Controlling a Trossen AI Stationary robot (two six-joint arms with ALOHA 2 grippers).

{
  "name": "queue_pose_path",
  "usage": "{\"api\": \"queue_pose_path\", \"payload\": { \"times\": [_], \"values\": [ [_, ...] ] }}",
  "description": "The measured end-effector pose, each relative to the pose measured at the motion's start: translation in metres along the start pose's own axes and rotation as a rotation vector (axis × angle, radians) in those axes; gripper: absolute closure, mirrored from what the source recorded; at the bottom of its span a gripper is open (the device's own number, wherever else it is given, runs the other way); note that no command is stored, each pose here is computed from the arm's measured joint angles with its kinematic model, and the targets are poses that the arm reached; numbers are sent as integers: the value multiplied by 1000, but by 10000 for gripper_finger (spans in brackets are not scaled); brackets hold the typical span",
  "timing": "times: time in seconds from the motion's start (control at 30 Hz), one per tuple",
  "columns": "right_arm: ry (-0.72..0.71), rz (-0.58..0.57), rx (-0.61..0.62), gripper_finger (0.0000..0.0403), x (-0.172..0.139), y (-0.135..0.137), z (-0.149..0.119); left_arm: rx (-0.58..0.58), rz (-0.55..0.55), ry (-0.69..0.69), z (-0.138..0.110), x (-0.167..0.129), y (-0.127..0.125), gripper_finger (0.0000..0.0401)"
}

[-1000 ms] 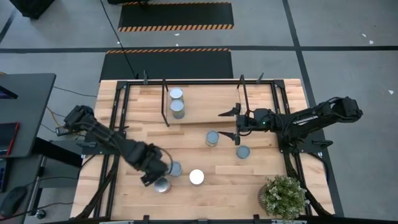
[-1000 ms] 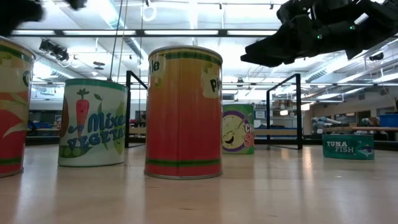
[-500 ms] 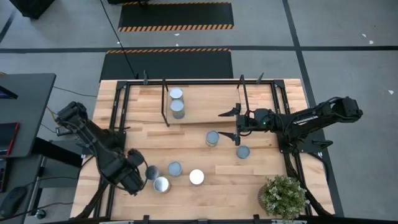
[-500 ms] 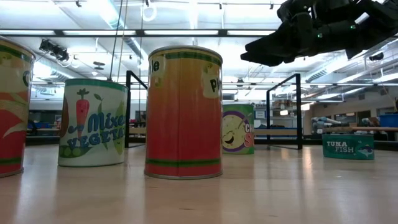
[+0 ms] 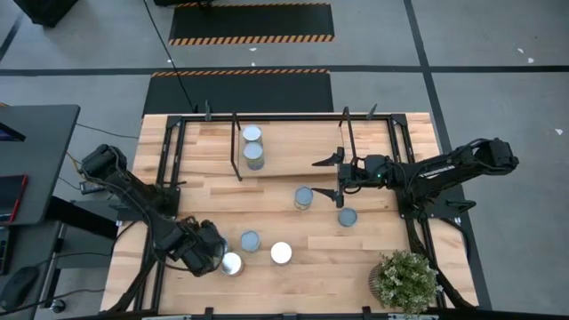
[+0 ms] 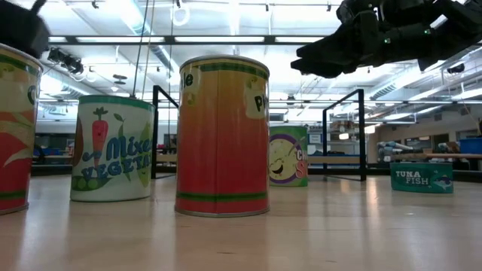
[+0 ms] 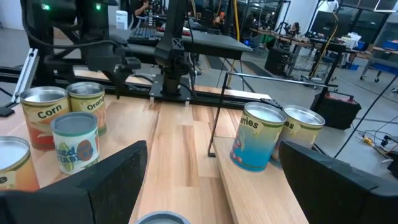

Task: Pick and place cans onto a shelf
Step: Put the canned oranges on the shelf

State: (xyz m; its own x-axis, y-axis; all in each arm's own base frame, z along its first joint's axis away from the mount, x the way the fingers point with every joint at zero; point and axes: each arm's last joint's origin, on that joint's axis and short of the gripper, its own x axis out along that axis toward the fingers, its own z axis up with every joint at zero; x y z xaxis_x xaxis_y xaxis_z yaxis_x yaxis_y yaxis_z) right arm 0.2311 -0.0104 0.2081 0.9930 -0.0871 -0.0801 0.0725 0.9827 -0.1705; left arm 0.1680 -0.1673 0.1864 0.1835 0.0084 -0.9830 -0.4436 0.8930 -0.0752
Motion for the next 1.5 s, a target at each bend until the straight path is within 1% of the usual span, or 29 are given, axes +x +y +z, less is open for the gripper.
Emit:
{"api": "queue_pose_path", "payload": {
  "times": [0.13, 0.33, 0.43, 0.57, 0.63, 0.73, 0.83, 0.87, 0.93, 1.0, 1.1, 1.23, 1.4, 1.5],
  "values": [
    [0, 0, 8, 31, 0, 0, 0, 98, -45, -79, 6, 0, -5, 13],
    [0, 0, 12, 31, 0, 0, 0, 178, -58, -149, 12, 0, -8, 13],
    [0, 0, 12, 31, 0, 0, 0, 172, -67, -173, 14, 0, -9, 13],
    [-2, 0, 12, 31, 0, 0, 0, 145, -67, -159, 20, 1, -7, 18],
    [-9, -1, 12, 31, 0, 0, 1, 140, -66, -152, 22, 1, -6, 31],
    [-11, -2, 13, 31, 0, 0, 1, 140, -79, -116, 27, 2, -4, 60],
    [-11, -2, 18, 31, 0, 0, 1, 112, -93, -88, 33, 2, -1, 87],
    [-11, -1, 21, 31, 0, 0, 1, 103, -92, -79, 36, 0, 0, 92],
    [-12, -2, 29, 31, 0, 0, 1, 114, -52, -60, 44, -5, 4, 93],
    [-14, -2, 35, 31, 0, 0, 1, 129, -15, -56, 58, -15, 9, 93],
    [-14, -2, 35, 31, 0, 0, 1, 147, 74, -58, 81, -30, 23, 83],
    [-14, -2, 30, 31, 0, 0, 1, 146, 77, -111, 123, -44, 44, 80],
    [-14, -3, 27, 31, 0, 0, 1, 178, 105, -138, 173, -45, 68, 84],
    [-14, -2, 27, 31, 0, 0, 1, 215, 109, -145, 206, -44, 73, 84]
  ]
}}
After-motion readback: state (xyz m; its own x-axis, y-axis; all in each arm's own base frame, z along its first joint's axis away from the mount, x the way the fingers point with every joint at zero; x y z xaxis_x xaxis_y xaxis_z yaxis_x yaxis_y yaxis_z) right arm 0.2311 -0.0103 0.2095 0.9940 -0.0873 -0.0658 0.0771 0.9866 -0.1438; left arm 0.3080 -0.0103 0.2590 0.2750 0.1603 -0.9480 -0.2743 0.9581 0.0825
